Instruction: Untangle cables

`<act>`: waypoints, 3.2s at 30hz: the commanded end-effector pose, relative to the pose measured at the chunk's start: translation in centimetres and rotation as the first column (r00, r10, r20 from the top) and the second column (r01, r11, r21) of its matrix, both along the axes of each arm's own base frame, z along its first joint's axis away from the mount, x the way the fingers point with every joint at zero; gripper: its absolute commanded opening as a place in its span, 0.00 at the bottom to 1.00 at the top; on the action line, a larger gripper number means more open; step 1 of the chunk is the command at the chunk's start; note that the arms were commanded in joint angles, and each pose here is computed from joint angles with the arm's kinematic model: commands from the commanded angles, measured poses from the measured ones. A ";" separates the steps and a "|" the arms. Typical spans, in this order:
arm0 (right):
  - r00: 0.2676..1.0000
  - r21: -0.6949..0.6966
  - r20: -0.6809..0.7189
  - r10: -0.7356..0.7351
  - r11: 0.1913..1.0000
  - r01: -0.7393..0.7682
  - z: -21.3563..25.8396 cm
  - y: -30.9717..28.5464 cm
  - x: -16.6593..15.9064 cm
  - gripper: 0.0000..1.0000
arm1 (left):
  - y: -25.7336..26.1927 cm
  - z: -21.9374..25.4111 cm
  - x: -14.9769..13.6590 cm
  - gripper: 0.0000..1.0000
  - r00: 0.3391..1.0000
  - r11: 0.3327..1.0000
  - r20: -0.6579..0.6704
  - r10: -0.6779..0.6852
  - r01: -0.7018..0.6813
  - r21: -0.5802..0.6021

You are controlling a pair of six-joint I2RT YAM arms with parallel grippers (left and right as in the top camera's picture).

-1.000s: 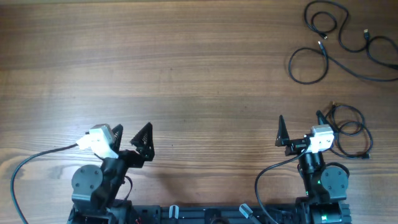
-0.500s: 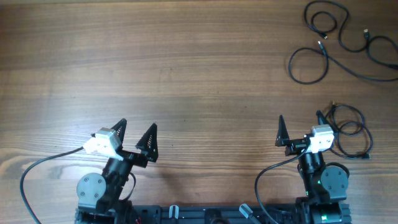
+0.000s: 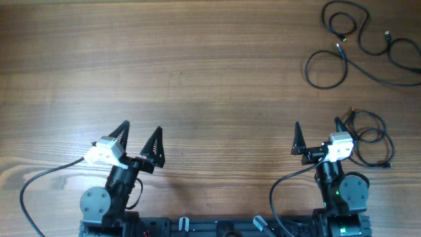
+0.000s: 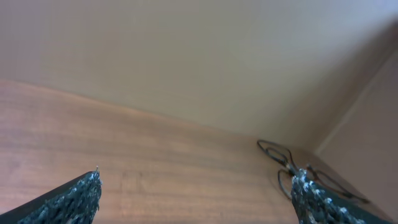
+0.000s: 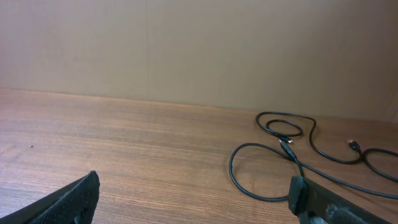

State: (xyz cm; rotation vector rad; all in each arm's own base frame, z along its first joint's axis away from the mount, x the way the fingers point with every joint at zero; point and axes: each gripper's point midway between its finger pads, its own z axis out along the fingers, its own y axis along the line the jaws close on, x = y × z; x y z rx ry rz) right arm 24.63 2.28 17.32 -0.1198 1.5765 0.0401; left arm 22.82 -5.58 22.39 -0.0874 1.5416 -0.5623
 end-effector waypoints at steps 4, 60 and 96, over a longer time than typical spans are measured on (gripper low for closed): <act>1.000 0.000 0.012 0.010 1.000 -0.010 0.2 0.1 -0.1 1.00 | -0.2 1.0 0.1 1.00 0.993 0.997 0.117 -0.008 -0.001 0.077; 1.000 0.000 0.012 0.010 1.000 -0.010 0.2 0.1 -0.1 1.00 | 4.4 -6.8 1.8 1.00 0.971 0.881 -0.003 0.237 -0.214 0.421; 1.000 0.000 0.012 0.010 1.000 -0.010 0.2 0.1 -0.1 1.00 | 4.3 -6.7 1.8 1.00 0.971 0.893 -0.008 0.237 -0.215 0.394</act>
